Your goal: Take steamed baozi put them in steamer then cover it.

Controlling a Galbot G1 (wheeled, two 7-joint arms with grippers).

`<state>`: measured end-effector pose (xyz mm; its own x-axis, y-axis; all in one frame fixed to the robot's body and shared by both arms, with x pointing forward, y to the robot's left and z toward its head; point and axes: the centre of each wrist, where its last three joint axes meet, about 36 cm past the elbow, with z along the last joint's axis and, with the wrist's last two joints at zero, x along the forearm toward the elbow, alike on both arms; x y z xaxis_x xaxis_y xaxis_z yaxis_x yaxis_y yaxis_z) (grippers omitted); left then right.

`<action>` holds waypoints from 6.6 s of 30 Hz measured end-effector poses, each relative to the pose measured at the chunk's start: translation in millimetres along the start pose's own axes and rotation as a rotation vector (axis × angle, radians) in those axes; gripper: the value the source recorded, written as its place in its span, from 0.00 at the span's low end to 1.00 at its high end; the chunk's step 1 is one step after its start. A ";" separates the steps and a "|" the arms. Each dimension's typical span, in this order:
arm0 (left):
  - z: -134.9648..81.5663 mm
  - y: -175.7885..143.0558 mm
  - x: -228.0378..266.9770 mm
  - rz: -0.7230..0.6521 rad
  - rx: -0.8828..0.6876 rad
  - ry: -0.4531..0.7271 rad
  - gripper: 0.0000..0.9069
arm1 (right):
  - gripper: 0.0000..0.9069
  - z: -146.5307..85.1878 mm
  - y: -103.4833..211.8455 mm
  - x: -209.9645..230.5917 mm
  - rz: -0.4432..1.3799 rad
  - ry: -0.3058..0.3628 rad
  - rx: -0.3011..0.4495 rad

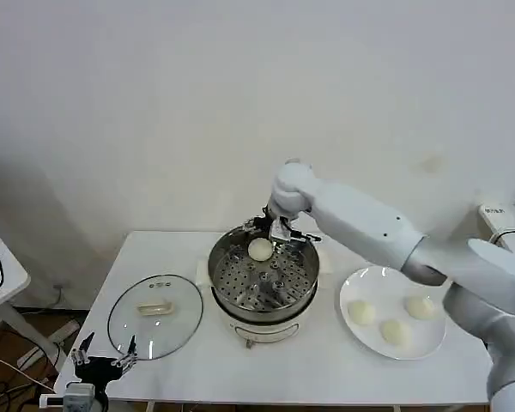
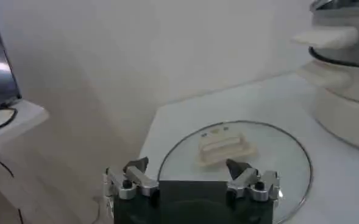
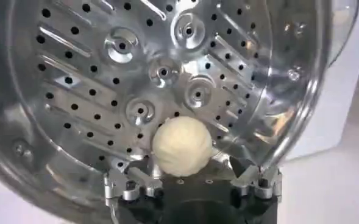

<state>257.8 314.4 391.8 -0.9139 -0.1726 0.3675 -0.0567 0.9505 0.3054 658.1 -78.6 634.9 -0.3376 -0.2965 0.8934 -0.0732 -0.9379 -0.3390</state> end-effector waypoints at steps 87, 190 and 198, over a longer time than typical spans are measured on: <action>-25.0 0.2 9.7 0.030 -0.020 -0.068 1.00 | 1.00 -60.7 286.5 -67.2 -0.357 0.046 -1.454; -44.6 -4.7 17.2 -0.027 0.053 -0.131 1.00 | 0.71 -11.9 -61.0 -52.7 -0.245 -0.199 -1.288; -44.1 -4.4 14.5 -0.024 0.052 -0.132 1.00 | 0.71 -17.5 -60.4 -61.7 -0.261 -0.181 -1.277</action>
<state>262.5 296.3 434.5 -0.9566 -0.1635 0.2412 -0.0970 0.9592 0.2657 667.0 -0.6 595.1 -0.0562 -0.2467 0.9675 -0.9802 -0.1708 -0.1005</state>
